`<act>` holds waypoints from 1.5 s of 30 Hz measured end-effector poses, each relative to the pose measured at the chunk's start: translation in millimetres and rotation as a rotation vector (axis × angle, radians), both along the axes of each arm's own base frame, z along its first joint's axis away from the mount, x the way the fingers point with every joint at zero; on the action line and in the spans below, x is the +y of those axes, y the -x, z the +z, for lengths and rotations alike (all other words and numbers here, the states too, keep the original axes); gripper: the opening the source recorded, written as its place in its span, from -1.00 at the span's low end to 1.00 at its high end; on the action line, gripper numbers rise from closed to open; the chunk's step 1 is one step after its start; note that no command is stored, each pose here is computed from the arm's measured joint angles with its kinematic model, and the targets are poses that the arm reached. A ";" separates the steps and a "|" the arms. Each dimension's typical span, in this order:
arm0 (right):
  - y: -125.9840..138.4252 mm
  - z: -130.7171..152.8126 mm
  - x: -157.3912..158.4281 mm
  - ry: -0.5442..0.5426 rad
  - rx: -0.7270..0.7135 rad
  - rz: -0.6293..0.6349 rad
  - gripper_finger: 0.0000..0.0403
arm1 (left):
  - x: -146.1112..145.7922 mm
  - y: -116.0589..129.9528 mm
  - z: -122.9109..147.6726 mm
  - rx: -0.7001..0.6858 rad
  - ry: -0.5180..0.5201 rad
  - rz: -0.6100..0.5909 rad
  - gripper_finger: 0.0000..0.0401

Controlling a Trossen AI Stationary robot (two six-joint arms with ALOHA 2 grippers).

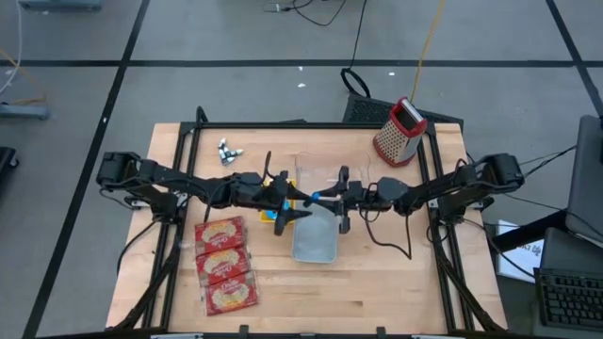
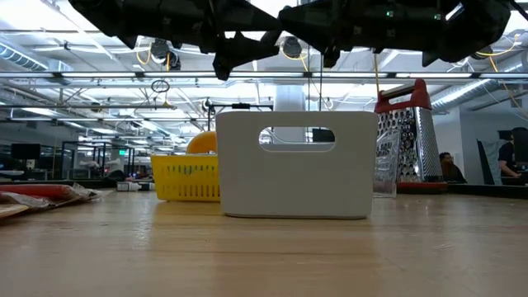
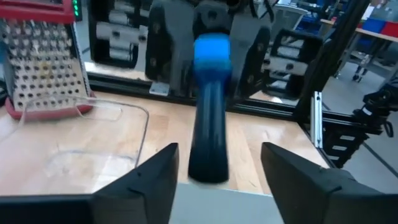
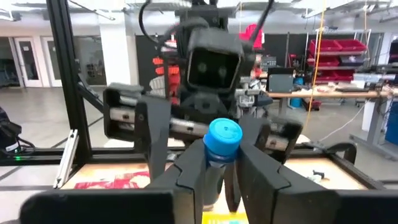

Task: Pick & Place Food Item
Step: Put the blue food coloring bottle into the gray bin

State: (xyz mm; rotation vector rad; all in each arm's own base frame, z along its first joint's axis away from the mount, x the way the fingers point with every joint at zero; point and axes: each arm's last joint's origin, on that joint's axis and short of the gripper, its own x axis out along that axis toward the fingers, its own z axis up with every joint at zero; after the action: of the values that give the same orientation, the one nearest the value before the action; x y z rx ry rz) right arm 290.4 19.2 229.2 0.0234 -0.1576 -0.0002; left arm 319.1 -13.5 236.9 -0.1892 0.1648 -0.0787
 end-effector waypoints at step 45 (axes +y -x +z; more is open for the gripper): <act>34.0 -1.1 -14.7 0.087 0.422 -0.234 -0.69 | 85.6 148.1 -35.6 0.027 0.066 0.473 0.40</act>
State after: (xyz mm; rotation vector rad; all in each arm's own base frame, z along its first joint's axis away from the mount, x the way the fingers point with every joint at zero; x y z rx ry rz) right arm 256.3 4.4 228.1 -0.0820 0.2624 -0.2300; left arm 171.0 72.1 201.3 -0.2910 0.1404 0.3895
